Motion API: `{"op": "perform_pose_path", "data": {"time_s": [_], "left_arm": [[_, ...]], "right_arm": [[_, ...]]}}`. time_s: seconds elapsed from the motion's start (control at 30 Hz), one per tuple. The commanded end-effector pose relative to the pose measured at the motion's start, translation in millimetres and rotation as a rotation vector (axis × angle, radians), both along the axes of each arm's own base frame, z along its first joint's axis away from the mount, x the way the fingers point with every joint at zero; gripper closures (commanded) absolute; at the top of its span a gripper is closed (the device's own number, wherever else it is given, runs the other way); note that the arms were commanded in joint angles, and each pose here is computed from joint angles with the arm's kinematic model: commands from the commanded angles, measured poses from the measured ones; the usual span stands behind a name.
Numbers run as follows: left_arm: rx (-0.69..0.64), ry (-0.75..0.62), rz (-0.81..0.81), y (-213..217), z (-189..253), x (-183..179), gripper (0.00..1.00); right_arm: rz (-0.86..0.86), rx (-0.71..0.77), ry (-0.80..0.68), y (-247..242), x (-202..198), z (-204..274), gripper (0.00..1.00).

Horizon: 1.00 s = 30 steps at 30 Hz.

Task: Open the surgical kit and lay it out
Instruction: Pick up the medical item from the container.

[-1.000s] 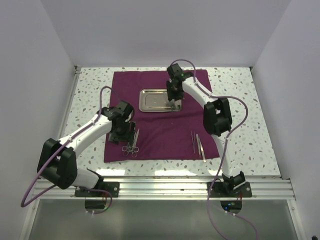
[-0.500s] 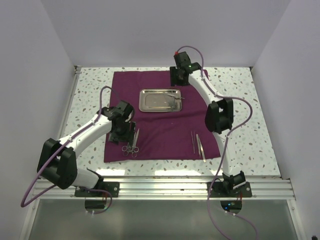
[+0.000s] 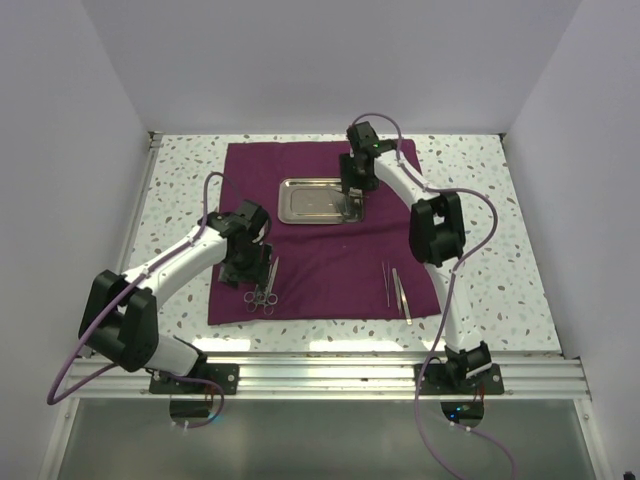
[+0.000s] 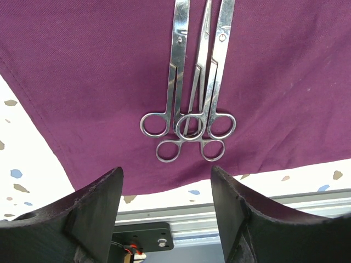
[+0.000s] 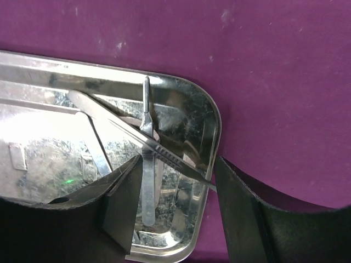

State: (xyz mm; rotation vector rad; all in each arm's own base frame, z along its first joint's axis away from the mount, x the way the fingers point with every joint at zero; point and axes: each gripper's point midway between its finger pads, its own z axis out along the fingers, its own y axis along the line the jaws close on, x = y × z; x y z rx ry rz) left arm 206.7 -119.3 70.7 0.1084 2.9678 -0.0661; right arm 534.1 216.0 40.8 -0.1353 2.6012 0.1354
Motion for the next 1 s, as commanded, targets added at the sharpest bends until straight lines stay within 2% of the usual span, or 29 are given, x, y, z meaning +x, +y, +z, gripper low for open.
{"op": "perform_pose_path", "data": {"time_s": [0.0,0.37,0.8,0.97], "left_arm": [[-0.016,-0.027,-0.023,-5,6,9,0.32],[-0.008,-0.025,-0.041,-5,4,11,0.32],[-0.001,-0.018,-0.062,-4,2,10,0.33],[0.001,-0.015,-0.067,-4,1,10,0.33]], "right_arm": [[0.047,0.101,-0.16,16,13,71,0.41],[0.061,0.114,-0.139,22,11,65,0.41],[0.073,0.067,-0.033,20,-3,14,0.41],[0.067,0.059,-0.001,18,-10,2,0.46]]}}
